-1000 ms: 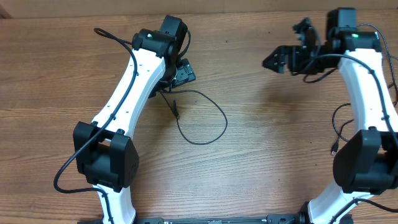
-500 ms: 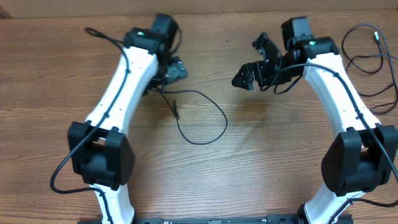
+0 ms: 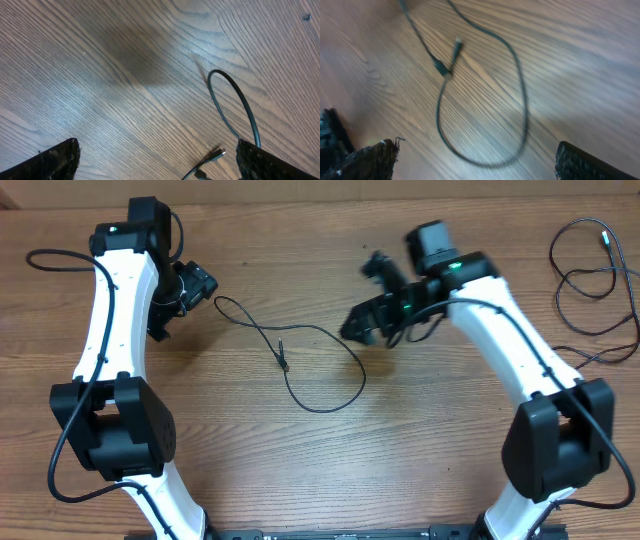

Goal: Untangle cables

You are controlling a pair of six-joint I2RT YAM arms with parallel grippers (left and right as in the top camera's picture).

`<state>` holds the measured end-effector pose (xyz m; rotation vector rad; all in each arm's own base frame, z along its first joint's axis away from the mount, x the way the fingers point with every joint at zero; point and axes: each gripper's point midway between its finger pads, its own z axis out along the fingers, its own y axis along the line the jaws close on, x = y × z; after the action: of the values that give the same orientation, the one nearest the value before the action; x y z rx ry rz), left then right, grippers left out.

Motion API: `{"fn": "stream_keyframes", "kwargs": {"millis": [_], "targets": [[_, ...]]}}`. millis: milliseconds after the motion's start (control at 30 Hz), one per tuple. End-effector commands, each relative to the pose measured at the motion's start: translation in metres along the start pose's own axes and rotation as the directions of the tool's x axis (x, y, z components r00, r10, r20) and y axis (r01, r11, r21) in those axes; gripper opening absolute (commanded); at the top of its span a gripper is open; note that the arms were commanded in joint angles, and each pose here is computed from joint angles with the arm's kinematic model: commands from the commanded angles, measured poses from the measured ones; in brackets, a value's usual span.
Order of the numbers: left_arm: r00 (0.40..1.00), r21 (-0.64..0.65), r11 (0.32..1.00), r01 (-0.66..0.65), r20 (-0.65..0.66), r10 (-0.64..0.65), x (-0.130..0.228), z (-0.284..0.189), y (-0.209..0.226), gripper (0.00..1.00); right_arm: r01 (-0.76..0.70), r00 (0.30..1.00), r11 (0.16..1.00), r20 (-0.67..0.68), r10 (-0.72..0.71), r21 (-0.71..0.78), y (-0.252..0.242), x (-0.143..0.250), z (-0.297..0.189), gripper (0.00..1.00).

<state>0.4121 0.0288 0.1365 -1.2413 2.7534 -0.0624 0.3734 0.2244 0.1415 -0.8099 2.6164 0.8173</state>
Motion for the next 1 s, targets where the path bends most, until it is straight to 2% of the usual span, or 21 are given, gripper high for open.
{"fn": "stream_keyframes", "kwargs": {"millis": [0,233,333,500,733,967], "targets": [[1.0,-0.006,1.0,0.01,-0.008,-0.01,-0.002,0.005,0.0,1.0,0.089,0.996,0.994,-0.008,-0.089,0.066,0.023,-0.007,0.02,1.0],[1.0,-0.006,1.0,0.01,0.003,-0.01,-0.004,0.005,0.0,0.99,0.253,0.962,0.948,0.058,-0.269,0.195,0.066,-0.036,0.048,1.0],[1.0,-0.007,1.0,0.01,0.003,-0.01,-0.004,0.005,0.0,0.99,0.217,0.961,0.942,0.114,-0.253,0.256,0.073,-0.05,0.053,1.0],[1.0,-0.006,1.0,0.01,0.003,-0.01,-0.004,0.005,-0.001,1.0,0.149,0.969,0.962,0.162,-0.189,0.23,0.078,-0.059,0.081,0.99],[1.0,-0.007,1.0,0.01,0.003,-0.01,-0.004,0.005,0.0,1.0,0.103,0.982,0.973,0.131,-0.132,0.206,0.066,-0.05,0.131,0.89],[1.0,-0.006,1.0,0.01,0.003,-0.01,-0.004,0.005,-0.001,1.0,0.135,0.983,0.972,0.097,-0.155,0.19,0.072,-0.038,0.168,0.88]]}}
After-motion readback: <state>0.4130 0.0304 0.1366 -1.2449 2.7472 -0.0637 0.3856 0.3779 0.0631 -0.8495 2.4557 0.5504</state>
